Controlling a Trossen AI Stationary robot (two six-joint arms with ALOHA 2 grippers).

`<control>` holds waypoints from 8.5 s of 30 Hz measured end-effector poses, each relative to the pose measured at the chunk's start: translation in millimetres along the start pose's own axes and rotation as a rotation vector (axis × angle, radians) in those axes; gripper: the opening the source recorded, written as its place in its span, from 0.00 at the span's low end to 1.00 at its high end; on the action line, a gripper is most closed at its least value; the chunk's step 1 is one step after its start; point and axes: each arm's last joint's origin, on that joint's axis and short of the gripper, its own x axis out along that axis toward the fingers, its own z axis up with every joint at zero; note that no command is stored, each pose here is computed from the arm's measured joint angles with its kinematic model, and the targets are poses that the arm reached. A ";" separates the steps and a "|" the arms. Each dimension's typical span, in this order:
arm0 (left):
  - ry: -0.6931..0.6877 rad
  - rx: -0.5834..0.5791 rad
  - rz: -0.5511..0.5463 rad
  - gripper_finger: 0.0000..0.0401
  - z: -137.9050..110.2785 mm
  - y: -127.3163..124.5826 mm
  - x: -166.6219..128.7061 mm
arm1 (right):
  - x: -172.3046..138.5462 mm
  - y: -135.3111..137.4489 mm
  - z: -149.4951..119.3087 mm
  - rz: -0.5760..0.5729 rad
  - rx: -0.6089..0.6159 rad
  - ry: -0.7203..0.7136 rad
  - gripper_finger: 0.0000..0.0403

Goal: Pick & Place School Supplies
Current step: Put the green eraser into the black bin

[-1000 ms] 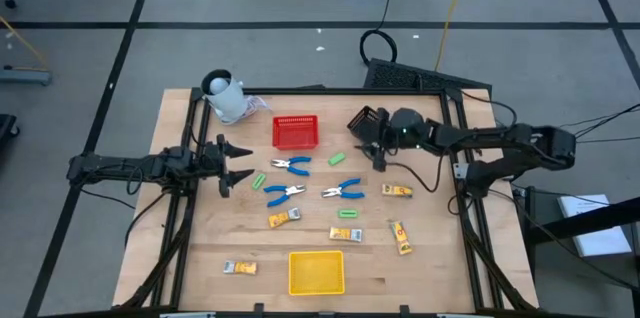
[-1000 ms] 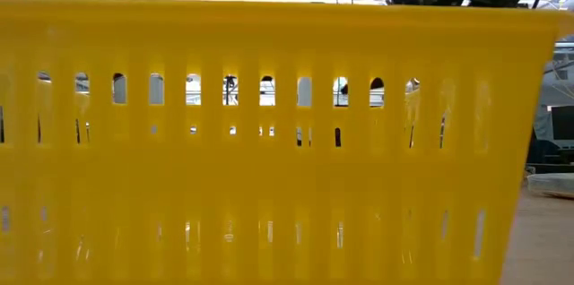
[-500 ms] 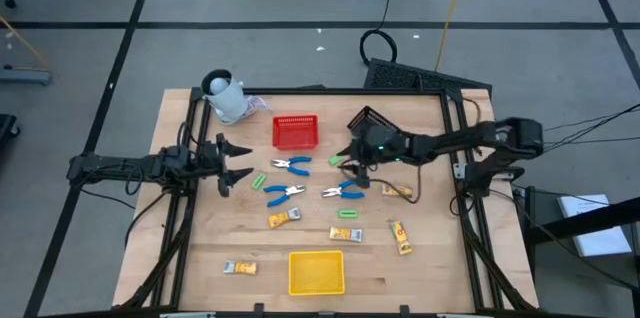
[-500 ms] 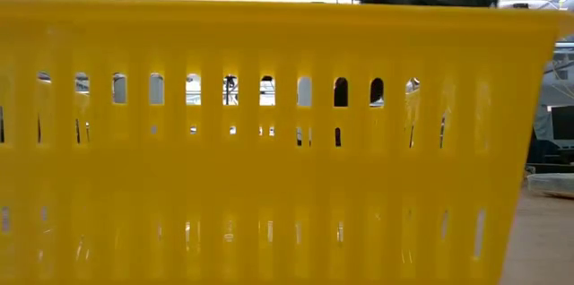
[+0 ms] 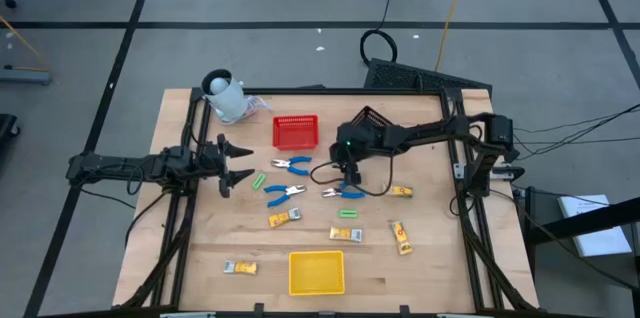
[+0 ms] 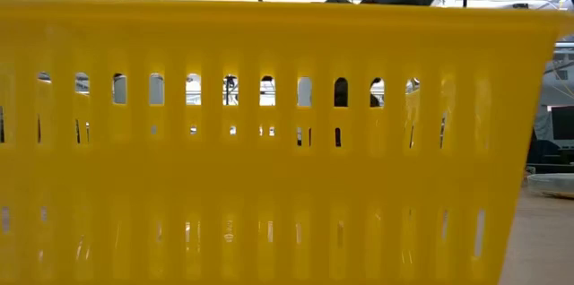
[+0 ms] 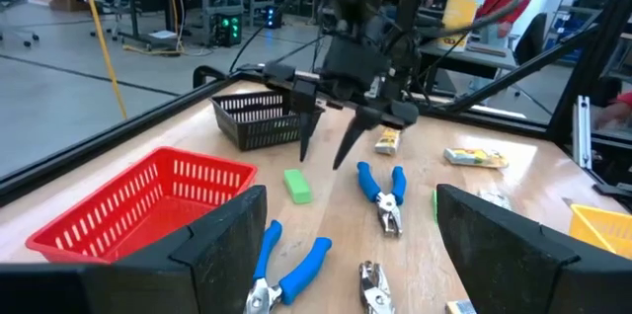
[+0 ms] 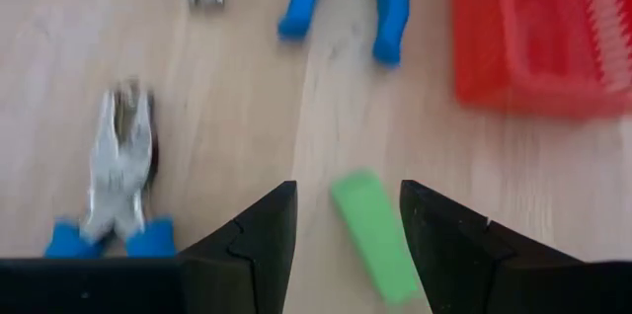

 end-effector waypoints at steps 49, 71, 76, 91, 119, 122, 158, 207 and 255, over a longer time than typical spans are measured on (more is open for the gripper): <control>-0.010 0.000 -0.003 0.74 1.0 -0.2 0.0 | 36.5 -23.9 1.7 0.062 -0.072 0.252 0.37; -0.010 0.000 -0.002 0.74 1.0 -0.1 0.0 | 38.1 -11.9 7.8 0.067 -0.111 0.239 0.10; -0.010 0.000 -0.002 0.74 1.0 -0.1 0.0 | 38.2 -6.7 10.0 0.060 -0.098 0.242 0.08; -0.010 0.000 -0.002 0.74 1.0 -0.1 0.0 | 39.2 3.2 12.7 0.040 -0.084 0.260 0.01; -0.009 0.003 -0.002 0.74 0.9 -0.1 0.0 | 34.1 4.7 12.0 -0.038 -0.112 0.311 0.42; -0.008 0.006 -0.002 0.74 0.8 -0.1 0.0 | 30.3 6.4 14.0 -0.055 -0.123 0.313 0.42; 0.004 0.008 0.008 0.74 -0.5 0.3 0.0 | 45.0 -7.8 9.3 0.023 -0.064 0.236 0.39; 0.007 0.008 0.026 0.74 -1.0 0.9 -0.1 | 22.3 10.6 25.5 -0.132 -0.124 0.259 0.14; 0.014 0.001 0.027 0.74 -1.7 1.0 0.0 | -45.3 -69.0 -38.8 -0.276 0.227 0.468 0.35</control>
